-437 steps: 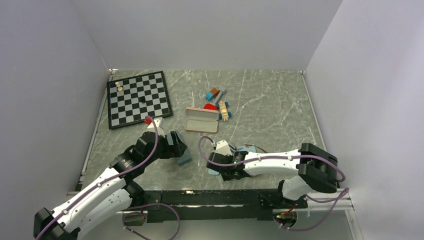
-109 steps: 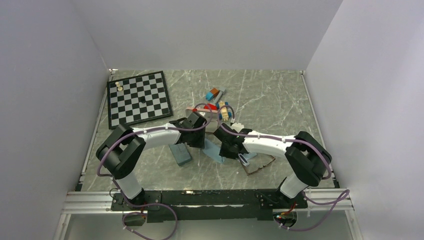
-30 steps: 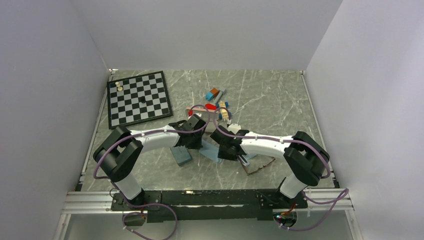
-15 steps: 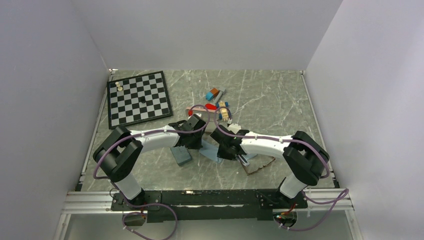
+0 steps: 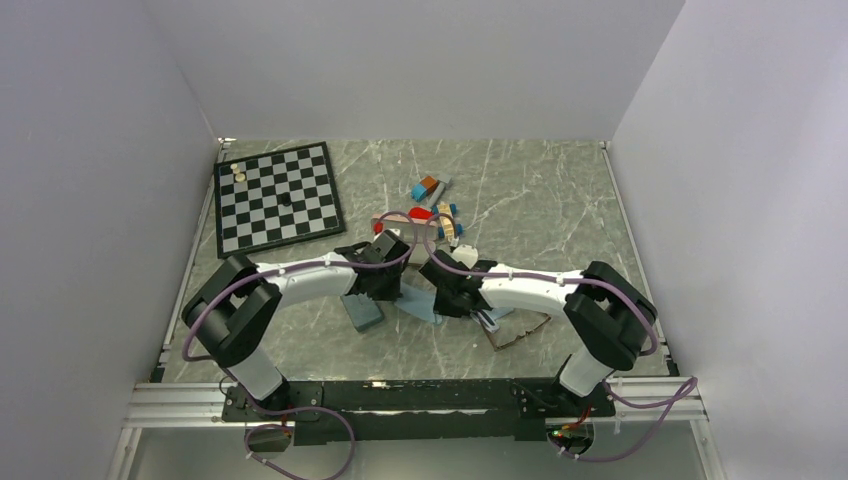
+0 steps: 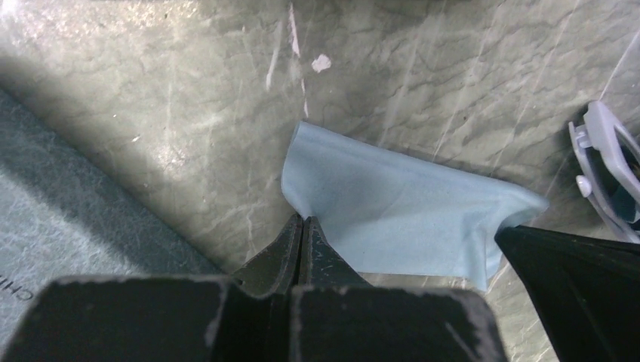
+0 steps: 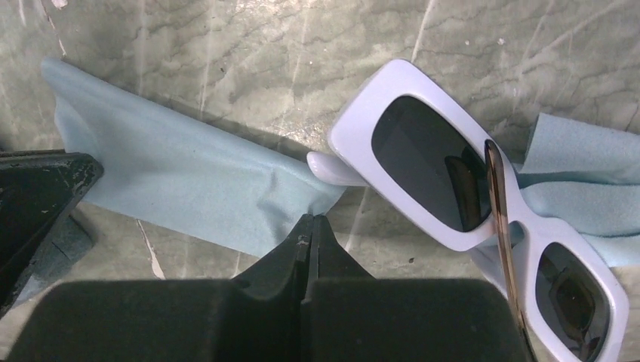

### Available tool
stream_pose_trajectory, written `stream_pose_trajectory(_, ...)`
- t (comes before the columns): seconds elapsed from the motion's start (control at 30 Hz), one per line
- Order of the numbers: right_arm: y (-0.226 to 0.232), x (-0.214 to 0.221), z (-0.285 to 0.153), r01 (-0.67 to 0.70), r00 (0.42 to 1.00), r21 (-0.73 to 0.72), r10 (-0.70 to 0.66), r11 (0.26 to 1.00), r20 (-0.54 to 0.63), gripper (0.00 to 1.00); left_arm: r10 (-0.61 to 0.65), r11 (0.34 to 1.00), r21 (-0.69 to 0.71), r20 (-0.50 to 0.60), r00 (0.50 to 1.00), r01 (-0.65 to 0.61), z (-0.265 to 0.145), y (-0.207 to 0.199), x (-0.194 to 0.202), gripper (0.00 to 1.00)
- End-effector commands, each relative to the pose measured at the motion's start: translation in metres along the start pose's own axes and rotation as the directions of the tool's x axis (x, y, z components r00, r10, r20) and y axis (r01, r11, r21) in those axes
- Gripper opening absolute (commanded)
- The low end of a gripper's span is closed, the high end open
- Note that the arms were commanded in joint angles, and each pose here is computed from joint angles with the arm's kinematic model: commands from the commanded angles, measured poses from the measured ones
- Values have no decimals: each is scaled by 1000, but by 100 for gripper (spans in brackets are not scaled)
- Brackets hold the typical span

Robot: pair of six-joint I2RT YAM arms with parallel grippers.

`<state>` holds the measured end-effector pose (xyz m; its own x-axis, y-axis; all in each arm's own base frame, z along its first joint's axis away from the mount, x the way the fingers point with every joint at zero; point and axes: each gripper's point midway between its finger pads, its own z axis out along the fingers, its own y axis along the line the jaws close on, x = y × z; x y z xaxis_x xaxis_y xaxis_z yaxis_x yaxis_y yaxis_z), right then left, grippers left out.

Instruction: Organize the sunglasses

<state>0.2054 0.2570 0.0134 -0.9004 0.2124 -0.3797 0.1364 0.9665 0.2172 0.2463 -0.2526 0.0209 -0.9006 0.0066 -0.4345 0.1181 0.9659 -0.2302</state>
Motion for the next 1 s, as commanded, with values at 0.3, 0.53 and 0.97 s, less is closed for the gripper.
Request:
stream_pose_trajectory(0.3, 47, -41, -30, 246, 960, -196, -211, 949, 182, 0, 10, 1000, 4, 143, 990, -11, -33, 4, -28, 0)
stream_pose_trajectory(0.53, 69, -77, -39, 298, 928, -186, -239, 936, 285, 0, -6, 1000, -18, 217, 976, 10, -45, 8, -58, 0)
stream_pose_trajectory(0.97, 92, -140, -22, 285, 914, -231, -191, 930, 358, 0, 0, 999, -51, 348, 938, 19, -47, 22, -129, 0)
